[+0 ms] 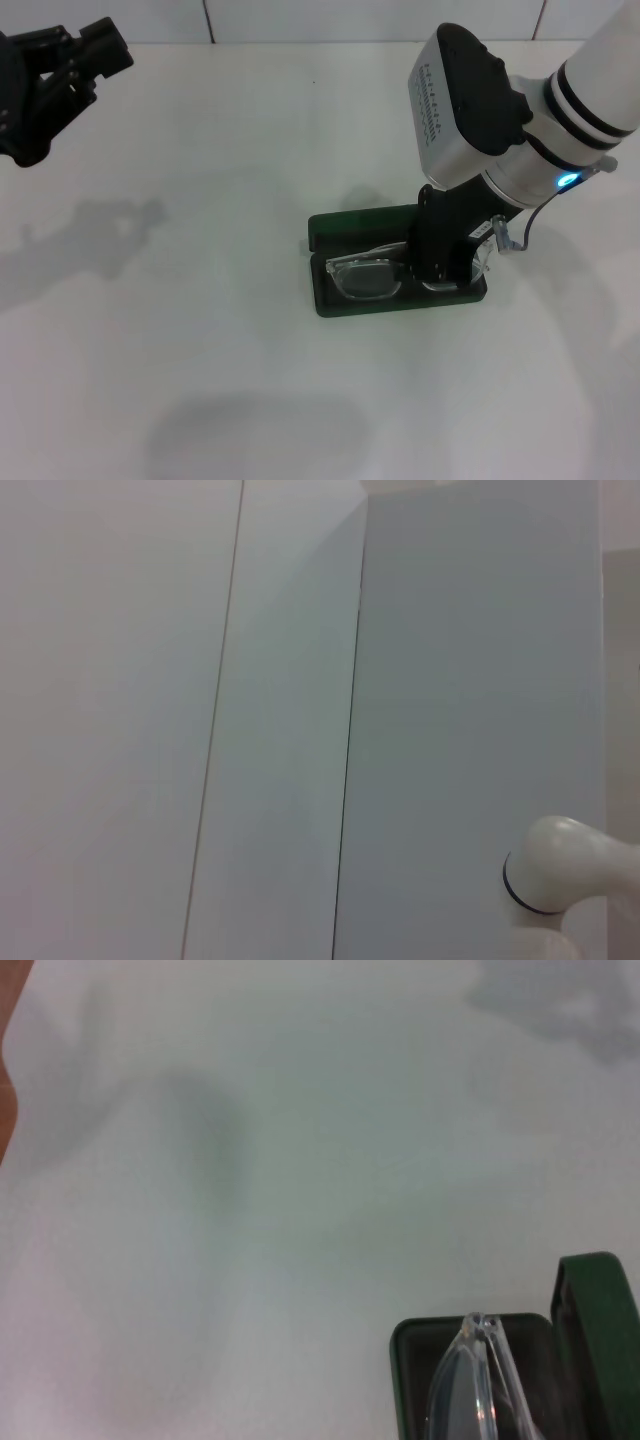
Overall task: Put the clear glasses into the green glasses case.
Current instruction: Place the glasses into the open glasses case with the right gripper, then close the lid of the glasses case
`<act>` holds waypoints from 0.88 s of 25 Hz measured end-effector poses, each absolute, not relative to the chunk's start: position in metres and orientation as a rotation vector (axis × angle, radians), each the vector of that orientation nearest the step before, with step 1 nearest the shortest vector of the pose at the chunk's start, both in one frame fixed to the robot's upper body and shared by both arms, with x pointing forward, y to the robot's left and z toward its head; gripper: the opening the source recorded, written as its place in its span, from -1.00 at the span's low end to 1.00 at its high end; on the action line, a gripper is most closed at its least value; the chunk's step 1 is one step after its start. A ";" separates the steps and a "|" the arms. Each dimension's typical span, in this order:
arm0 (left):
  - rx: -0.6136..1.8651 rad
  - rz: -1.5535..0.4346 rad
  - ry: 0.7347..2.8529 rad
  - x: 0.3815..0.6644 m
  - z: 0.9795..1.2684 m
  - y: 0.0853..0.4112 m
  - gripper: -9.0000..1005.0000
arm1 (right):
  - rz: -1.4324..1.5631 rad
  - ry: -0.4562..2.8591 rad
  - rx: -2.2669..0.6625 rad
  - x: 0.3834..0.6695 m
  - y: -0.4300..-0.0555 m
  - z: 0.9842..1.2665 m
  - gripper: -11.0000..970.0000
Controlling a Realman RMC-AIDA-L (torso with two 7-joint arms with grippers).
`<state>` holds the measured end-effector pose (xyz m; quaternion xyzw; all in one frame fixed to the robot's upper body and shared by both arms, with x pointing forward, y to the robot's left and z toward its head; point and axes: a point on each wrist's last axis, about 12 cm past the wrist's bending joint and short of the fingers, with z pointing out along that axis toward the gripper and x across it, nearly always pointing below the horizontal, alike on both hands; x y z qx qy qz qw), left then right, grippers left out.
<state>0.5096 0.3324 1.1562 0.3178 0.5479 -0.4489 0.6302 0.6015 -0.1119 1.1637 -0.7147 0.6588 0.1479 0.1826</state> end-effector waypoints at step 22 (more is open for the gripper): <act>0.714 -1.032 1.260 0.508 1.154 0.334 -0.74 | 0.429 1.811 -1.999 0.593 -0.113 1.173 -0.67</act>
